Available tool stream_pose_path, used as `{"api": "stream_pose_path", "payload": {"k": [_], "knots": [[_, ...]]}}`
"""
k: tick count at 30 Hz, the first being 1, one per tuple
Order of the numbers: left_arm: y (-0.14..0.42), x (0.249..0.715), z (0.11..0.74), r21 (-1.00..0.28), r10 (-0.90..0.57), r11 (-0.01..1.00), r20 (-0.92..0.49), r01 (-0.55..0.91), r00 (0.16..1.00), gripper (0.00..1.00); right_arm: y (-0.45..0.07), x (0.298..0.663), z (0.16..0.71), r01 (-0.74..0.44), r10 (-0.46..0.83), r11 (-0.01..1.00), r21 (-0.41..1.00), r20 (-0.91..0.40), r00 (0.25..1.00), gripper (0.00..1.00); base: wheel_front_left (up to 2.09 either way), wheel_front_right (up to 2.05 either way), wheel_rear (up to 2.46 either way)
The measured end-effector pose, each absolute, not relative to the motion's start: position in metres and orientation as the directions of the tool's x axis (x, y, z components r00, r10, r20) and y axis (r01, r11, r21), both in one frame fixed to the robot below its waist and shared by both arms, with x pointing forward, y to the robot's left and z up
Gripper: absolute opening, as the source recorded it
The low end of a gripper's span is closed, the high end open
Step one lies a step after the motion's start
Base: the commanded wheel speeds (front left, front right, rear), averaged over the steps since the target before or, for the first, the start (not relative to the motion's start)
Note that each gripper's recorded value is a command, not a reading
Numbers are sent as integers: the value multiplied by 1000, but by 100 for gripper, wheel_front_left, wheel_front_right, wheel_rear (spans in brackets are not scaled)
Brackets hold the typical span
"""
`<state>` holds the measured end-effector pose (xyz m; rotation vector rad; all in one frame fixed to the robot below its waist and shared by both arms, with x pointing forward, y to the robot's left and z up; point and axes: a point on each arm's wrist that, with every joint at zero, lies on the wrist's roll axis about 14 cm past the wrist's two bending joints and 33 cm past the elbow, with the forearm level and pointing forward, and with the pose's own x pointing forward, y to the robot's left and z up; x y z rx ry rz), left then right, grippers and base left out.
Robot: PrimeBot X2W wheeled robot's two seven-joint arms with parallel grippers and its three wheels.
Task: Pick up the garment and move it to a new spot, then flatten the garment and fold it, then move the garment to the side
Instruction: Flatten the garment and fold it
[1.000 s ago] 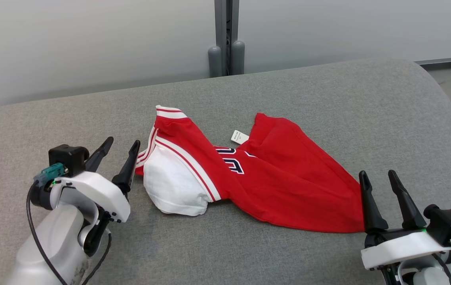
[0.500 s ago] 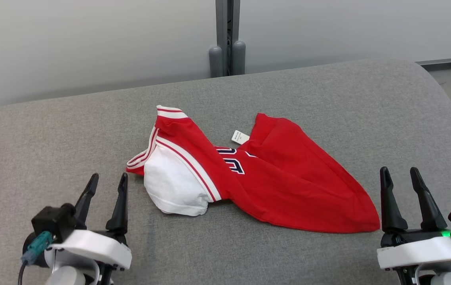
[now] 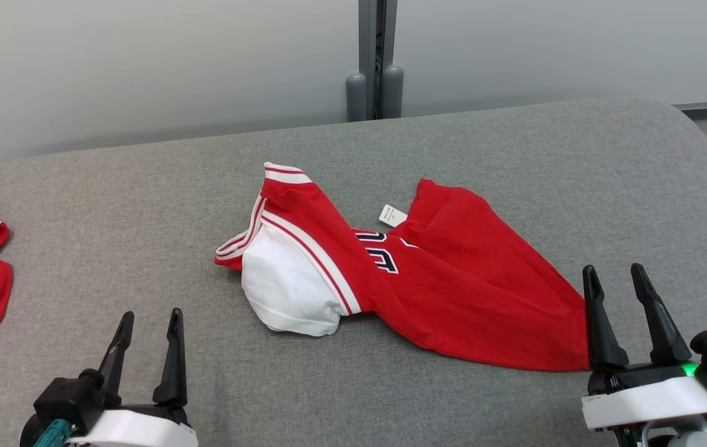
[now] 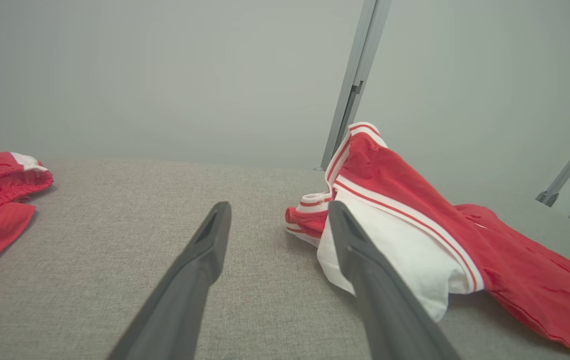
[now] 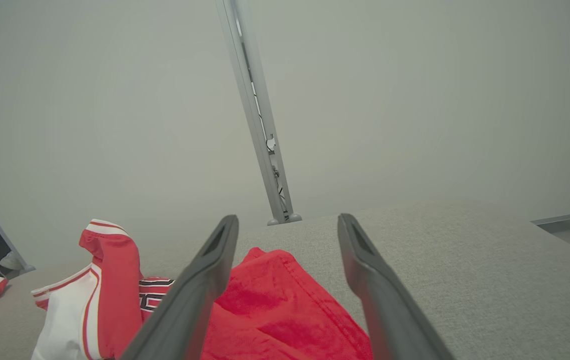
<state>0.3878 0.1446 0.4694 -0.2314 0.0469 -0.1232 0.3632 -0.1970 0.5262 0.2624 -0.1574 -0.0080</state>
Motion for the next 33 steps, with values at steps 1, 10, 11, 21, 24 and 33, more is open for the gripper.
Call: {"api": "stream_pose_path", "payload": {"k": [1, 10, 11, 21, 24, 33], "knots": [[145, 387, 468, -232, -129, 966, -36, 118, 991, 100, -196, 364, 526, -15, -26, 966, 258, 155, 988, 100, 0, 0, 0], [136, 390, 460, -245, -160, 959, -51, 143, 986, 100, -196, 363, 524, -15, -25, 966, 258, 148, 989, 100, 0, 0, 0], [133, 388, 453, -258, -170, 955, -71, 147, 983, 100, -196, 363, 524, -12, -26, 966, 258, 145, 989, 100, 0, 0, 0], [89, 410, 417, -438, -304, 882, -245, 175, 921, 100, -195, 370, 521, -14, -23, 965, 260, 137, 990, 100, 0, 0, 0], [76, 416, 410, -470, -367, 861, -305, 196, 879, 100, -197, 371, 521, -11, -26, 966, 259, 138, 990, 100, 0, 0, 0], [56, 422, 406, -605, -507, 766, -361, 217, 783, 100, -205, 371, 515, 19, -50, 966, 257, 117, 992, 100, 0, 0, 0]]}}
